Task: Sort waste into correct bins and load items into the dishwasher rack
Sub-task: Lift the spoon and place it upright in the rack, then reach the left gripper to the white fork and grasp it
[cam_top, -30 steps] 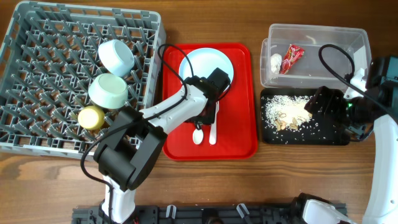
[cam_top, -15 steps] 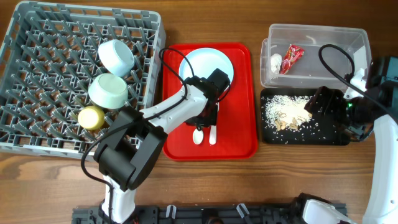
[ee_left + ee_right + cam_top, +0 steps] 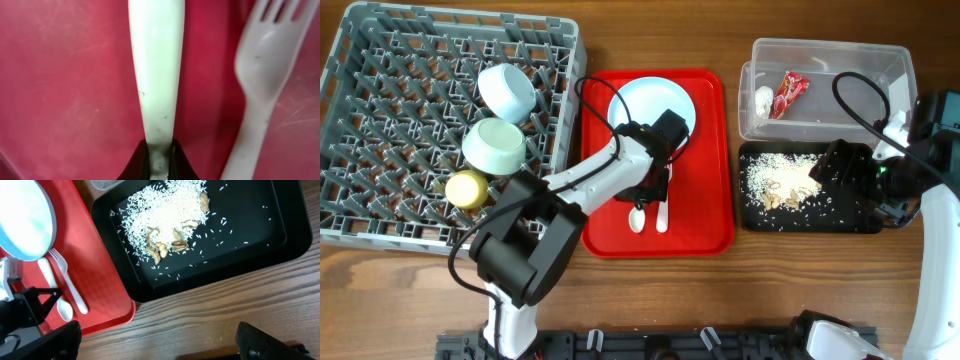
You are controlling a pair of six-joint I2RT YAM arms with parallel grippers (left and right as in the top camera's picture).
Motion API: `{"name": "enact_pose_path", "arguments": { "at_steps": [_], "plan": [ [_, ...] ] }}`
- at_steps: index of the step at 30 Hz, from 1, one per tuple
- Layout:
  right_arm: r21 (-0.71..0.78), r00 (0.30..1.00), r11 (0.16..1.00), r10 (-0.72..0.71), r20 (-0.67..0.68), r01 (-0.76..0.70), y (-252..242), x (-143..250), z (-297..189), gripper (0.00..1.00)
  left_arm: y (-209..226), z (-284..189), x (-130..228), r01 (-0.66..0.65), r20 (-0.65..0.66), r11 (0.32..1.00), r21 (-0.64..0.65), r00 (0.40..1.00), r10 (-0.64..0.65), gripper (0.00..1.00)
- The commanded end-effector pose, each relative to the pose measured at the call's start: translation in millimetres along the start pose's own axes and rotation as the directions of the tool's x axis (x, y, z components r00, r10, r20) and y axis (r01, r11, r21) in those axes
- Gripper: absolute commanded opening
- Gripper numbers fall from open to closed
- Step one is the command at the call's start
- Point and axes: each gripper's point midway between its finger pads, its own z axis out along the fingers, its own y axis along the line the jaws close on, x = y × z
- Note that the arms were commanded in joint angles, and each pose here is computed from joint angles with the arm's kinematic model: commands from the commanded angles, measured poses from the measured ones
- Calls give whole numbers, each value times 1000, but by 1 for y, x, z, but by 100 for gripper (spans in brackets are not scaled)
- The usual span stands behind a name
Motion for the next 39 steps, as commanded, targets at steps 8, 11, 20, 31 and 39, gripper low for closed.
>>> {"name": "enact_pose_path", "arguments": {
  "at_steps": [8,11,20,31,39],
  "plan": [
    [-14,999,1000,-25,34,26,4,-3,-10,100,35,-100,-37,42,215,997,57,975,-54,4],
    [-14,999,1000,-25,34,26,4,-3,-10,100,57,-129,-40,62,280,997,51,957,-73,4],
    [-14,999,1000,-25,35,25,4,-3,-10,100,152,-179,-50,251,419,968,-2,879,-227,4],
    [-14,999,1000,-25,35,26,4,-3,-10,100,204,-130,-56,312,291,946,-92,916,-274,4],
    [-14,999,1000,-25,36,26,4,-3,-10,100,205,-108,-57,310,236,944,-110,931,-278,8]
  ]
}}
